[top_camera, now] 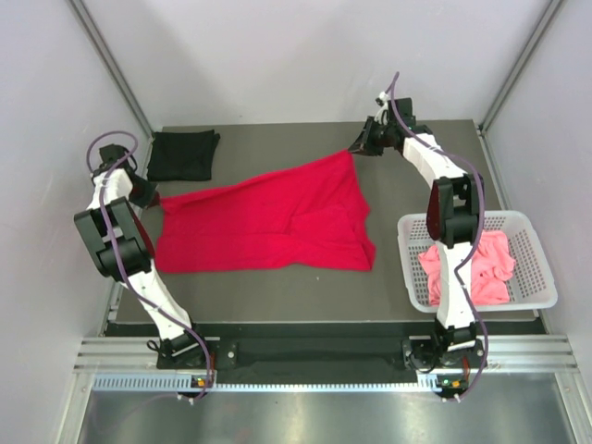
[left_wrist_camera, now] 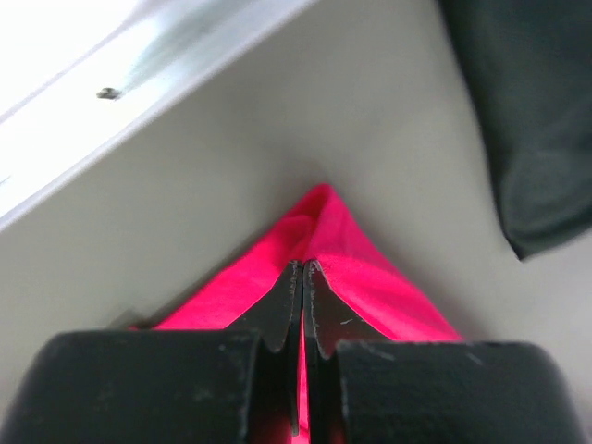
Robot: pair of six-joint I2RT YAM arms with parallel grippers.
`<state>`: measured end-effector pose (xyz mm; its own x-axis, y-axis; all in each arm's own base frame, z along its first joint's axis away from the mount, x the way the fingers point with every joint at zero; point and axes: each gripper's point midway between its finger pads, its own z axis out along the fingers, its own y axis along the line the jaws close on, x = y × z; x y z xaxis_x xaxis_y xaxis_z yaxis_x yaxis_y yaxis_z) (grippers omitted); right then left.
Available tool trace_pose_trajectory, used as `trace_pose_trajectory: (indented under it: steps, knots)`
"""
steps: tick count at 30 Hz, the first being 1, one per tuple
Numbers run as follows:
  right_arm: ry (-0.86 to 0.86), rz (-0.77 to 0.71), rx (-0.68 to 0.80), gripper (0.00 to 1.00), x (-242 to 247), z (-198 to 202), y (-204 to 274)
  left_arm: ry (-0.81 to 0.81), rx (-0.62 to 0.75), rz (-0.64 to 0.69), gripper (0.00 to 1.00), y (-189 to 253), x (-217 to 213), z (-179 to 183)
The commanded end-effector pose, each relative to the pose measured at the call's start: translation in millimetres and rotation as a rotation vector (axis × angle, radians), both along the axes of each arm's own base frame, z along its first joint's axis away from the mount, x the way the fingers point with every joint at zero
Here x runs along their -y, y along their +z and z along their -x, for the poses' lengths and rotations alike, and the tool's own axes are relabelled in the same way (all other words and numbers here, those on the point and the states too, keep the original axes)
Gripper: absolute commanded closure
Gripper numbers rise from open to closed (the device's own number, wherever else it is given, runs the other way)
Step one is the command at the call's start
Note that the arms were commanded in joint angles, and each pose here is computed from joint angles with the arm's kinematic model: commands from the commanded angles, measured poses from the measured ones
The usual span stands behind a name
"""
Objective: Fold and stack the t-shirts
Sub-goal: Fold the tshirt
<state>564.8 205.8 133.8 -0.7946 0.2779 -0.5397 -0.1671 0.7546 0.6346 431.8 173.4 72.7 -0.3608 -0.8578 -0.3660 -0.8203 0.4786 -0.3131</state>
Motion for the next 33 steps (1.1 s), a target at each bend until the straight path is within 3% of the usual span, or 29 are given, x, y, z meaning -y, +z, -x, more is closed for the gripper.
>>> trace_pose_trajectory:
  steps: [1,16,21,24,27,33]
  knots:
    - [-0.006,-0.013,0.034,1.0,1,-3,27,-0.062,0.143,0.009,1.0,36,5,-22]
    - [-0.004,-0.03,0.027,1.0,-5,-10,20,-0.267,0.293,0.072,1.0,55,30,-46]
    - [-0.004,-0.025,0.028,1.0,-5,-12,18,-0.341,0.307,0.193,0.97,42,56,-48]
    - [-0.005,-0.032,0.02,1.0,-6,-13,15,-0.387,0.324,0.178,0.95,48,75,-36]
    - [-0.002,-0.044,0.018,1.0,-8,-13,15,-0.392,0.305,0.169,0.91,43,90,1]
    - [-0.004,-0.041,0.008,1.0,-7,-13,10,-0.306,0.218,0.121,0.67,32,91,49]
